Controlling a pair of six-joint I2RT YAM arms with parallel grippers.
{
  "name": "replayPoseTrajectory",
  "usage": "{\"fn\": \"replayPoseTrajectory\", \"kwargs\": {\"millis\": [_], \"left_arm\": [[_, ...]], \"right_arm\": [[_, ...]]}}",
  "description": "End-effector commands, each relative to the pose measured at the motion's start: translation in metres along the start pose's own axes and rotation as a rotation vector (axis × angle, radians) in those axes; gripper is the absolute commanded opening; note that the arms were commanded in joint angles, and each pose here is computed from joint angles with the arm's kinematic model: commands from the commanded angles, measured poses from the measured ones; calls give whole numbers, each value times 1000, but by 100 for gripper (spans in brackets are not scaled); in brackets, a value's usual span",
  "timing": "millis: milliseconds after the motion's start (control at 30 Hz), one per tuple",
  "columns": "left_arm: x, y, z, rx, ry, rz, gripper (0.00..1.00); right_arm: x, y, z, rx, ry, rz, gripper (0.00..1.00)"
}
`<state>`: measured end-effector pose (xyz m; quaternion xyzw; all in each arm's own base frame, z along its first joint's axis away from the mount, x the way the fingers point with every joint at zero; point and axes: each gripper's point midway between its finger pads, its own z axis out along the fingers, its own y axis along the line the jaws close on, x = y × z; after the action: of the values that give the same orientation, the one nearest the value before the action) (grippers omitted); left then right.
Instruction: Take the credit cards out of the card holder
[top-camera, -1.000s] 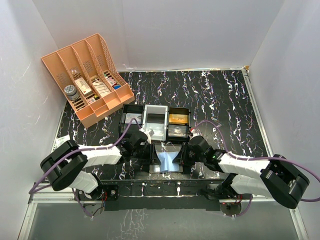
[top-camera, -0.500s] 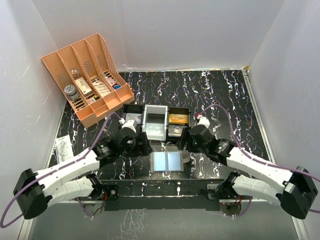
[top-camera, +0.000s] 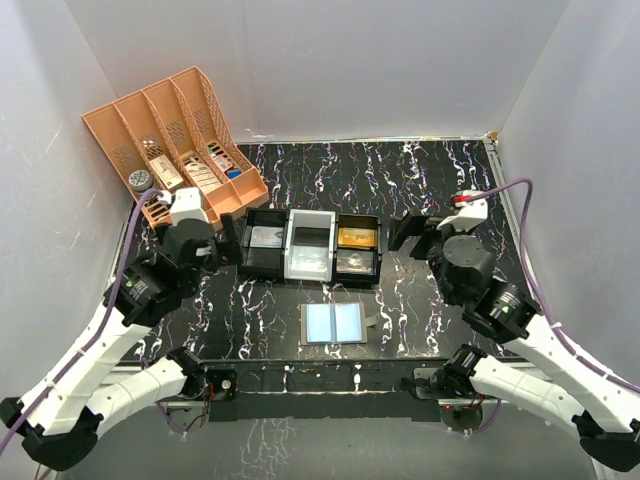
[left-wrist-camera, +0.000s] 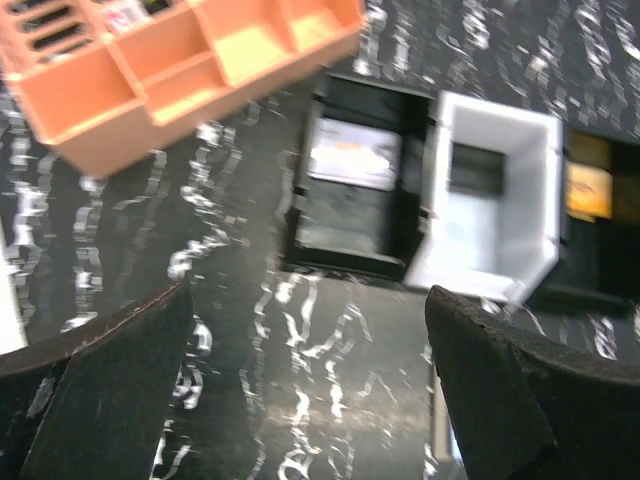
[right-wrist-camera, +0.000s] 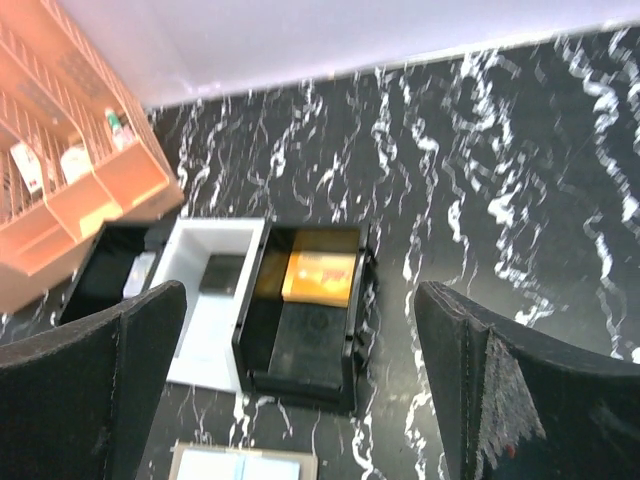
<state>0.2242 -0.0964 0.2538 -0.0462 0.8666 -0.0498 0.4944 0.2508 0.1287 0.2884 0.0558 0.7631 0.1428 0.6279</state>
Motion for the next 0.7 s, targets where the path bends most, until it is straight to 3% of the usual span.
{"fn": "replayPoseTrajectory", "kwargs": {"millis": [0,167,300,400,533,667], "left_arm": [[-15,50,-1,-170,-1,100,99],[-13,60,29,-219,147,0,98],[-69,48,3,-97,-111,-84,99],[-88,44,-15,-54,-169,-105,99],[-79,58,-15,-174,-64,-118,99],[-61,69,-6,-255,5,-115,99]], "right_arm": [[-66,-2,-10,37,-168,-28,98],[-63,-14,-3,161,-114,-31,98],[-65,-10,-1,123,-150,-19,98],[-60,-3,8,103,-106,-67,98],[-50,-4,37,111,22,-137,98],[-62,-24,60,104,46,-76,98]]}}
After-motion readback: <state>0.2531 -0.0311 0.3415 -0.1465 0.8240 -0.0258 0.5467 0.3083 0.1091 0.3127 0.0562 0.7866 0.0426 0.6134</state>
